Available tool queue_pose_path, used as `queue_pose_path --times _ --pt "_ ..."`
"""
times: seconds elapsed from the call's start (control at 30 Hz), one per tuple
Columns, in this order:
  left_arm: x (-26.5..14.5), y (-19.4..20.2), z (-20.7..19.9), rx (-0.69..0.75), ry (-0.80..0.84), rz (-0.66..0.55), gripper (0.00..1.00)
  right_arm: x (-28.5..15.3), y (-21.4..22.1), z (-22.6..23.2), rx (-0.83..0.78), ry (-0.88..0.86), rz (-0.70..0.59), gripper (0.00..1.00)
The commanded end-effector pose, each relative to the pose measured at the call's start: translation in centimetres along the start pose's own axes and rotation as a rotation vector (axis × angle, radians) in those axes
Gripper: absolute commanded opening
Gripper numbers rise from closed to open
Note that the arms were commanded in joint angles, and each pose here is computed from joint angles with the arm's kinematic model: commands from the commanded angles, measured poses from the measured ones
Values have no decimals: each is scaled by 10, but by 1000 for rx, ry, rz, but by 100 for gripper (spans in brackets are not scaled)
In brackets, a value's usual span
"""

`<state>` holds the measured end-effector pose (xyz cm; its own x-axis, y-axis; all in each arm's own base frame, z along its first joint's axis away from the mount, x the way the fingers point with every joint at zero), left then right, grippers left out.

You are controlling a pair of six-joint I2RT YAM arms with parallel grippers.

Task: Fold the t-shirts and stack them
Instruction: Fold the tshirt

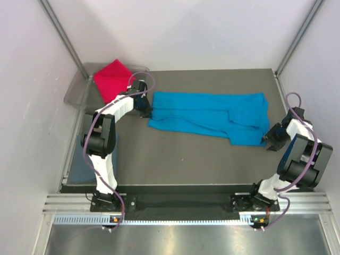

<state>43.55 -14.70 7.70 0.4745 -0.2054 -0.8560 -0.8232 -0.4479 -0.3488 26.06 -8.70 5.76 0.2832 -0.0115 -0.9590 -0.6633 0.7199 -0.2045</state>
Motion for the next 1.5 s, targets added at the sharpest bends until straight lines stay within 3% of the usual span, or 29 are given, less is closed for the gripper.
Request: queue_pose_path --times 0.0,0.4,0.53,0.67,0.8,1.0,1.13,1.27,1.47 --pt "-6 -1 -4 1 42 -9 0 -13 -6 1 -50 -43 -58 45" --pt "-8 3 0 -2 35 -3 0 -5 -18 10 -57 -95 -82 23" --pt "-7 5 1 -4 36 1 0 -4 -20 10 -59 -88 -78 25" --pt "-6 6 2 -5 34 4 0 -4 -17 7 -60 -72 -69 33" --pt "-8 4 1 -2 35 -5 0 -4 -20 3 -75 -50 -80 33" --pt "-8 4 1 -1 33 -1 0 1 -21 8 -62 -74 -70 18" --pt "-6 6 4 0 25 2 0 2 -22 7 -65 -69 -72 15" --pt "-5 6 4 -1 24 1 0 -2 -22 7 -60 -66 -76 0" --pt "-11 -1 2 32 36 -34 0 -27 -25 13 -17 -83 -130 0"
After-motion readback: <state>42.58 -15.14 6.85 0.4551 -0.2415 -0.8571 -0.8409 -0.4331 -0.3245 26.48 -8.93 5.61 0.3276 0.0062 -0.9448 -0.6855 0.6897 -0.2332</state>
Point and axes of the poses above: each gripper's point midway between its finger pads, its own x axis out along the fingers, its own z axis along the line the jaws close on, y = z × x, the point moved 2 cm from there along -x, back along the fingers, and after that the axes turned 2 degrees about -x, right-handed, at the moved point
